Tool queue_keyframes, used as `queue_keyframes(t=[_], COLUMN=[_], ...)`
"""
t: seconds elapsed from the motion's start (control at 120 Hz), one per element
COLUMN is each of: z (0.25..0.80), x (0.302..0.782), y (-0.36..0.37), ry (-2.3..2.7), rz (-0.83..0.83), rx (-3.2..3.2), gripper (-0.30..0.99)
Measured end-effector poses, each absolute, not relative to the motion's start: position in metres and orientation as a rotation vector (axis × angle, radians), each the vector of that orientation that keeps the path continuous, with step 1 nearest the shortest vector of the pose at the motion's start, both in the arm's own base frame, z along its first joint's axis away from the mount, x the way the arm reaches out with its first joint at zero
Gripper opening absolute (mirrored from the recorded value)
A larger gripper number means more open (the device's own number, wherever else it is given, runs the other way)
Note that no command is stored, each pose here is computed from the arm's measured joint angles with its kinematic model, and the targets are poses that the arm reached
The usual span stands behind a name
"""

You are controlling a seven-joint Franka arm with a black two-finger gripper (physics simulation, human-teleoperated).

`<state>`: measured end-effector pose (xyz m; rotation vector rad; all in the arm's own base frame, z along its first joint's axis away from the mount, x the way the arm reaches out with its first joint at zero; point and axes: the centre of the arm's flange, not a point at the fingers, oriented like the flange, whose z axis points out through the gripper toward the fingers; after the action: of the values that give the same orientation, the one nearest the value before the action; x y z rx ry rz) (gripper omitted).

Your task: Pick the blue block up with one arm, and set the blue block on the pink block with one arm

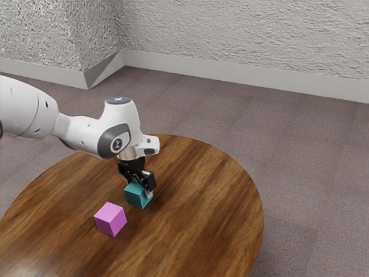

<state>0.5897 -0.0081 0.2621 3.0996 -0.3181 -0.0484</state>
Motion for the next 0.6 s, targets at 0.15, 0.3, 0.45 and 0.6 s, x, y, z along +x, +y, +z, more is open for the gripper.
queue_keyframes(t=[0.15,0.3,0.45,0.6], z=[0.263,0.264,0.264,0.263], x=[0.589,0.584,0.579,0.578], y=[-0.008,-0.002,0.000,0.000], ry=[-0.316,-0.300,-0.297,-0.295], rz=[-0.047,-0.052,-0.055,-0.048], rx=[3.100,3.102,3.103,3.102], gripper=[0.69,0.69,0.69,0.63])
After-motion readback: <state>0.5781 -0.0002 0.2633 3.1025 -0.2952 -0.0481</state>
